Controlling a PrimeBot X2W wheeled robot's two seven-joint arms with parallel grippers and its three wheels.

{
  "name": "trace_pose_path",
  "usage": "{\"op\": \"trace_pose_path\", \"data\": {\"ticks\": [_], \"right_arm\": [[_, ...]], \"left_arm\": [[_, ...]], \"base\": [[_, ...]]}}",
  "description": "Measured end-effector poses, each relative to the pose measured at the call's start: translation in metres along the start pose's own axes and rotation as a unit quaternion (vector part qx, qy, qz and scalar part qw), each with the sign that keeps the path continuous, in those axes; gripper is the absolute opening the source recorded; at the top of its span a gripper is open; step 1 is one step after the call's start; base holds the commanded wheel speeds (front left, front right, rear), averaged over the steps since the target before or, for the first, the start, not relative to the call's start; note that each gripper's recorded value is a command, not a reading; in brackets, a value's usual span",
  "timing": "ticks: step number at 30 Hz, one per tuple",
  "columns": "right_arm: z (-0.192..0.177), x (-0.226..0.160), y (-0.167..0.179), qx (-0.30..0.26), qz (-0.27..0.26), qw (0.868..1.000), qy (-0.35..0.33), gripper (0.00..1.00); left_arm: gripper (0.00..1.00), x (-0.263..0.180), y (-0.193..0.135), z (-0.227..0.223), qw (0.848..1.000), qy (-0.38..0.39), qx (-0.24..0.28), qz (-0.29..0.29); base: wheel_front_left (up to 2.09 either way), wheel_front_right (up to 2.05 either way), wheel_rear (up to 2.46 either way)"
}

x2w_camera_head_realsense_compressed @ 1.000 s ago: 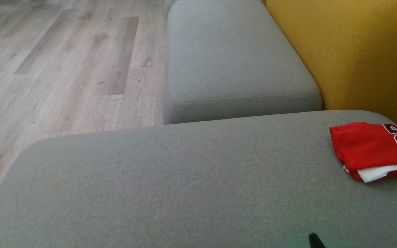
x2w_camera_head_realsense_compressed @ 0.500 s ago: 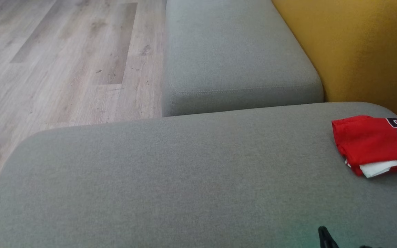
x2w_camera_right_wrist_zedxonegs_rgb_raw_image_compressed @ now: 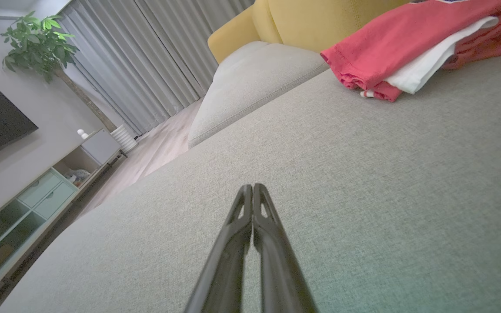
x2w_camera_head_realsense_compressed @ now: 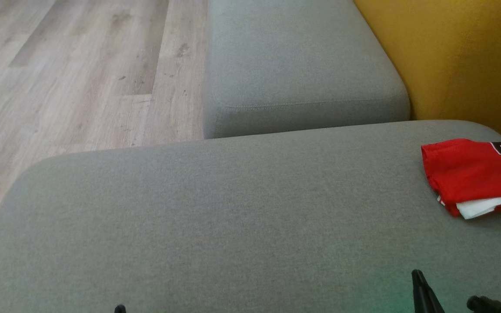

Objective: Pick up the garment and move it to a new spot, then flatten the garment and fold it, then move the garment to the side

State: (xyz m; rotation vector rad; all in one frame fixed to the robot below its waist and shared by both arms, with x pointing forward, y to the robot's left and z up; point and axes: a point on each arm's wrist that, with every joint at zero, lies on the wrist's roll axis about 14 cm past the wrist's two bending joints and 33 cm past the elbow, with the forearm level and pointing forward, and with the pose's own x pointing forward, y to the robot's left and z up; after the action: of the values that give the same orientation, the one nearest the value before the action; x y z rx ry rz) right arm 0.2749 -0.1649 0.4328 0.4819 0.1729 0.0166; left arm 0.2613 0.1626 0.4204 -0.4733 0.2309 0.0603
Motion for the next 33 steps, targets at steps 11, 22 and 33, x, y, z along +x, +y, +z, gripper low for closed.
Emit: {"op": "trace_pose_path", "data": {"ticks": [11, 22, 33], "right_arm": [[0.008, 0.010, -0.005, 0.064, -0.013, 0.998, -0.004, 0.00], [0.010, 0.016, -0.010, 0.122, -0.026, 0.992, -0.001, 0.00], [0.020, 0.027, -0.013, 0.186, -0.031, 0.982, -0.008, 0.00]], "left_arm": [[0.00, 0.011, 0.002, 0.007, 0.998, 0.004, -0.064, 0.006], [0.00, 0.021, 0.002, 0.012, 0.993, 0.009, -0.121, 0.008], [0.00, 0.032, 0.002, 0.020, 0.983, 0.011, -0.185, 0.007]], "base": [[0.00, 0.00, 0.00], [0.00, 0.00, 0.00], [0.00, 0.00, 0.00]]}}
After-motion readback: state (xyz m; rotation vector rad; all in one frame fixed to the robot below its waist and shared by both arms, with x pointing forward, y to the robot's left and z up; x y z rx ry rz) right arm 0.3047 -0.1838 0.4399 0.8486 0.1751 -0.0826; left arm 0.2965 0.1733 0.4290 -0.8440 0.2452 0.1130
